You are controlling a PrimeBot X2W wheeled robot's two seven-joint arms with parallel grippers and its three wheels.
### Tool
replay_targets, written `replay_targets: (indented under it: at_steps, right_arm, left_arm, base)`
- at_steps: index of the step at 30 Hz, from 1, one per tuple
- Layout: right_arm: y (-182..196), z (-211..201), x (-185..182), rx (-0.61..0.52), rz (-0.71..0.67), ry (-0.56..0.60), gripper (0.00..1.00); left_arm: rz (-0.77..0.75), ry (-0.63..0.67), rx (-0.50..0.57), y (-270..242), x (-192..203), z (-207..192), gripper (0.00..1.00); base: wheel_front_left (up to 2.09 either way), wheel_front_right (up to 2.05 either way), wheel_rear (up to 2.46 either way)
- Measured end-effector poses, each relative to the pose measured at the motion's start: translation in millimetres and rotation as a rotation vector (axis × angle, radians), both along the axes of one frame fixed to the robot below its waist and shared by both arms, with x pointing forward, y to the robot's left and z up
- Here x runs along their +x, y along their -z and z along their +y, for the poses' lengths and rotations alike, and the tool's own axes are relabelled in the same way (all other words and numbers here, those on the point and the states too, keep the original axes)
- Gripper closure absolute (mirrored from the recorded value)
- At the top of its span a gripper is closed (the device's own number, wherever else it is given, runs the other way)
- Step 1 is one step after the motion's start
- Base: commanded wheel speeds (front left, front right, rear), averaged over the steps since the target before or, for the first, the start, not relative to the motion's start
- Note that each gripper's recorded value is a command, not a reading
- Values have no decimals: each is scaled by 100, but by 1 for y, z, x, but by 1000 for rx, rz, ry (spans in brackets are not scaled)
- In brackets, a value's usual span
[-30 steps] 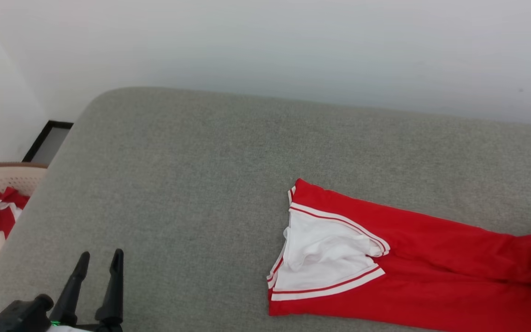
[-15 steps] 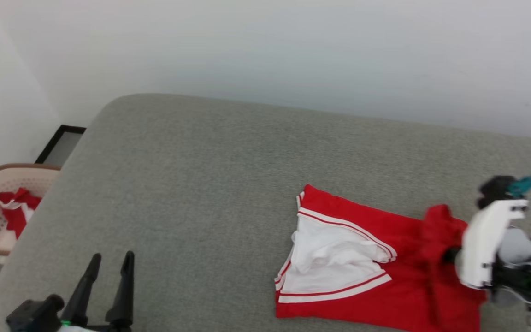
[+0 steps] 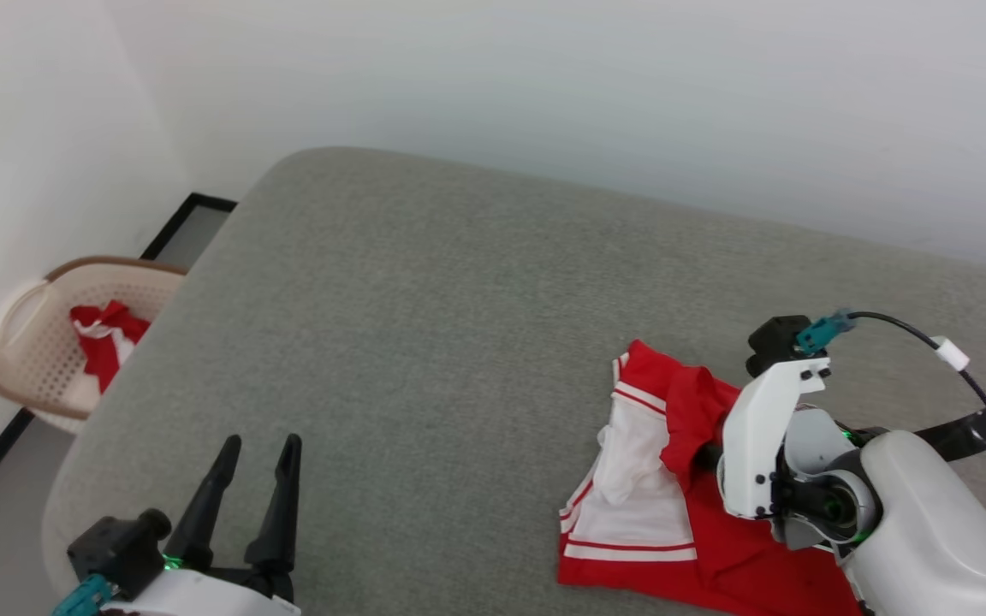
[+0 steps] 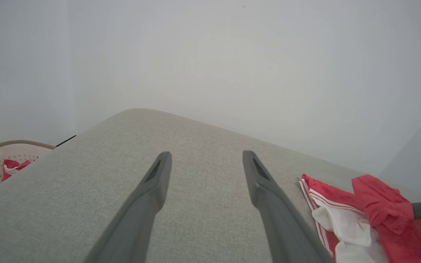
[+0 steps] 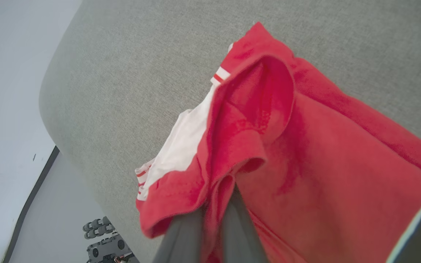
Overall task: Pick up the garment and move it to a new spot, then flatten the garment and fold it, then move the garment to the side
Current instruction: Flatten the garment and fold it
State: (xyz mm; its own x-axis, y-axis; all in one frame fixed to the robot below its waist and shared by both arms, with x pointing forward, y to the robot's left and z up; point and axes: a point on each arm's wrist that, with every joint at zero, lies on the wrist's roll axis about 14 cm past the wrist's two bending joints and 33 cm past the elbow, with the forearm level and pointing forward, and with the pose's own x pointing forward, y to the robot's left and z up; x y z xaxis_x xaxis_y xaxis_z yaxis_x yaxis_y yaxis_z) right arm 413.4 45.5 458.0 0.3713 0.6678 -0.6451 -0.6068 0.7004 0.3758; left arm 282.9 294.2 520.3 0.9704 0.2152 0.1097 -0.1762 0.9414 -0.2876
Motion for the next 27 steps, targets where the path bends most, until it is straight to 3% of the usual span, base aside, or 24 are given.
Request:
replay_targets:
  at_steps: [6,7,8,9,10,11,20,27]
  right_arm:
    - [10,20,-1,-17,6,-35,100]
    - [9,23,-1,-11,3,-38,89]
    - [8,26,0,-1,0,-39,55]
    - [6,28,-1,3,-1,-42,37]
    - [6,29,-1,3,-2,-45,7]
    - [5,30,-2,3,-2,-48,0]
    - [-27,28,-5,79,-72,-49,0]
    - [-54,-8,1,125,-209,12,0]
  left_arm:
    - [3,-30,-1,1,-6,6,0]
    - [3,-33,-2,1,-6,6,0]
    - [2,-35,-3,1,-6,7,0]
    - [1,-36,-3,1,-7,7,0]
    - [-1,-38,-2,0,-7,7,0]
    - [-3,-41,-1,-1,-7,9,0]
    - [-9,-45,19,-1,-11,11,0]
    - [-17,-17,40,-4,-9,6,0]
  base:
    - [0,0,0]
    - [0,0,0]
    - [0,0,0]
    - [0,0,0]
    - [0,0,0]
    - [0,0,0]
    - [0,0,0]
    - [0,0,0]
